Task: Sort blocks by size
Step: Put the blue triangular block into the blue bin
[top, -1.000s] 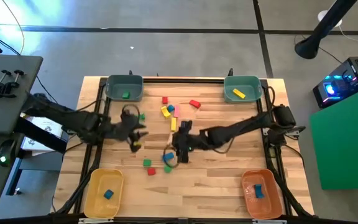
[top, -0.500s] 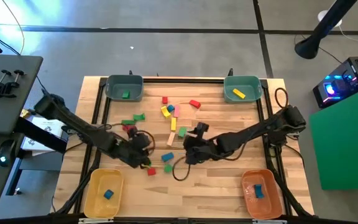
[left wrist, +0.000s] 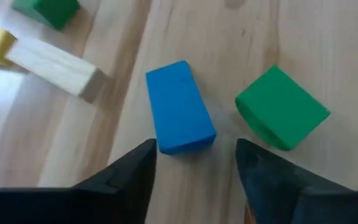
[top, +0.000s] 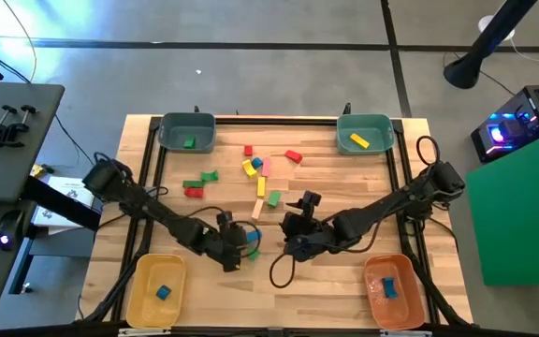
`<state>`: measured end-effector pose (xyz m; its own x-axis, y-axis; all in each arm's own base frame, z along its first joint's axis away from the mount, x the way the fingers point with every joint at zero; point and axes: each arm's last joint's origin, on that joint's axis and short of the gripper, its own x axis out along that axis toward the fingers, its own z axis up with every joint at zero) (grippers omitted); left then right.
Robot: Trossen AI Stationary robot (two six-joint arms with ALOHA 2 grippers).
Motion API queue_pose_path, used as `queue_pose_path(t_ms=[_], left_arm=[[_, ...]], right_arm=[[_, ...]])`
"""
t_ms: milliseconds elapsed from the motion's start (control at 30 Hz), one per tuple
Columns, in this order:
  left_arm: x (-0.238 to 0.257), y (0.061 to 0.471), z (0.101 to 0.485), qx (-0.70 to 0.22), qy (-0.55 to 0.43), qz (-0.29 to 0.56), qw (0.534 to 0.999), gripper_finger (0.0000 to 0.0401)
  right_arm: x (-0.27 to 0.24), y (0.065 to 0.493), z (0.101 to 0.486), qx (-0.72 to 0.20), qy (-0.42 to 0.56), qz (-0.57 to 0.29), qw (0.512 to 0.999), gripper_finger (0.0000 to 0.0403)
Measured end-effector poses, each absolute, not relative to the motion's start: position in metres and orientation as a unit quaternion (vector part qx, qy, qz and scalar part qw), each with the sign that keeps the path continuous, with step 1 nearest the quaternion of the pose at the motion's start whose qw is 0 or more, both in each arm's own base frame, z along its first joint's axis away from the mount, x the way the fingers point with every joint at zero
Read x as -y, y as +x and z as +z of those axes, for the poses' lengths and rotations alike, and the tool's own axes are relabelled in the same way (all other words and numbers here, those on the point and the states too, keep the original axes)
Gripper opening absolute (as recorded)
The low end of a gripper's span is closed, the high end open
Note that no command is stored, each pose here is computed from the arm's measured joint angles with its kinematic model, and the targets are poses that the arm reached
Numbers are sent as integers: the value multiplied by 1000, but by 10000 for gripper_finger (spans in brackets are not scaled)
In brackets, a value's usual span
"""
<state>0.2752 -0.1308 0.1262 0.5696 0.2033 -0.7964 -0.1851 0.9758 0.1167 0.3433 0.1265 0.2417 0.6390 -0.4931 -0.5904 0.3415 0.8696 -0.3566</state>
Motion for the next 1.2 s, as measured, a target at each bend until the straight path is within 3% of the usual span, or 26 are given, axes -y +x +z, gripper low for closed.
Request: queue_pose_path(t_ms=[233, 600, 867, 1100, 1200], left_arm=[[126, 280, 116, -450, -14, 145, 881, 267], [121, 289, 112, -412, -97, 188, 886, 257], [119, 291, 103, -417, -92, 207, 880, 211], [115, 288, 105, -422, -109, 224, 872, 102], [111, 280, 114, -441, -116, 237, 858, 101]], right_arm=[[-123, 345, 242, -358, -103, -234, 898, 281], [-124, 344, 241, -355, -89, -238, 900, 281], [-124, 345, 241, -356, -92, -236, 900, 281], [-125, 344, 241, -359, -96, -230, 899, 281], [-132, 337, 244, -372, -103, -205, 900, 281]])
